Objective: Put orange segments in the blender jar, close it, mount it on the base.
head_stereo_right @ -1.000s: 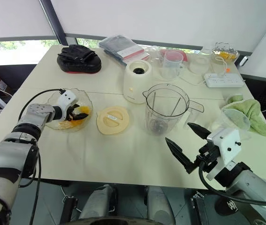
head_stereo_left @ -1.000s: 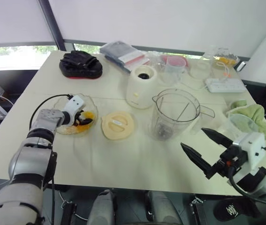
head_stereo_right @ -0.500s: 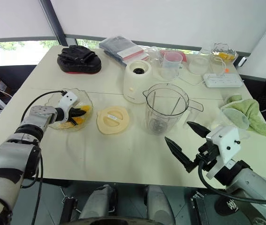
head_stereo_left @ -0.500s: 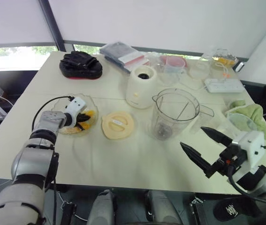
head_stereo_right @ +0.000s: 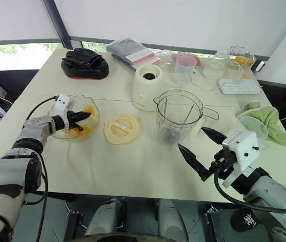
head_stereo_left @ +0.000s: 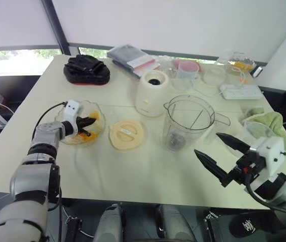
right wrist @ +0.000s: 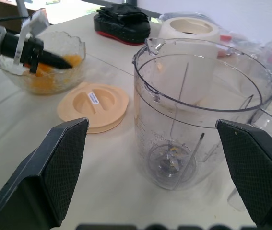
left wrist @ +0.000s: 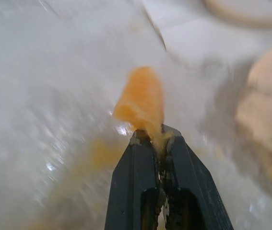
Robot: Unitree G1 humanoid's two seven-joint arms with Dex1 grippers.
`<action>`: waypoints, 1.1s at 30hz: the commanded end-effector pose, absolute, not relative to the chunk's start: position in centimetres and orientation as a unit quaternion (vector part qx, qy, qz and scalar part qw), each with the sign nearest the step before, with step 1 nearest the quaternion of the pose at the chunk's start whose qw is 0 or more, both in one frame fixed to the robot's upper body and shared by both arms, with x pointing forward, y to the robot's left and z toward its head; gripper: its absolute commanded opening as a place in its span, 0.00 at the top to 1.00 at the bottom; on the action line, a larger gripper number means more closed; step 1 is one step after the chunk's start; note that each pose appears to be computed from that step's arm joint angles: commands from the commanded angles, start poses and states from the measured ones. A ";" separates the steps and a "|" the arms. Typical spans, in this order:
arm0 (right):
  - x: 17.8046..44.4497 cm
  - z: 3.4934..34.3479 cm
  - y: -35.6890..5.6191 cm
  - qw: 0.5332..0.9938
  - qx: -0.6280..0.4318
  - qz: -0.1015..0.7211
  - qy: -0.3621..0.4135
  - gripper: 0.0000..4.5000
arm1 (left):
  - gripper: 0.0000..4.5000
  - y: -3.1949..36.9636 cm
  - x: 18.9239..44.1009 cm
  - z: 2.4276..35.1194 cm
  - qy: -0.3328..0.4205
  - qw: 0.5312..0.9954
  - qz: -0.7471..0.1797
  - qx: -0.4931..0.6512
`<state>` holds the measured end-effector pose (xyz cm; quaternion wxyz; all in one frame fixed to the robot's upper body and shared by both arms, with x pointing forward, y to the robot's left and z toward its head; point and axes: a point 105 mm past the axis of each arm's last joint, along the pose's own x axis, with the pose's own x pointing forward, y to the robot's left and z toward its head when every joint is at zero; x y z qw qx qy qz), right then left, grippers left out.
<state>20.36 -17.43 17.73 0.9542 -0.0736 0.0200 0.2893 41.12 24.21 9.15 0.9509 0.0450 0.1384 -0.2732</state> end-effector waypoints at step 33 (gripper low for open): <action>21.2 17.0 -17.0 0.941 -0.072 0.330 0.031 0.00 | 0.00 25.0 40.5 10.2 0.163 0.950 -0.227 0.137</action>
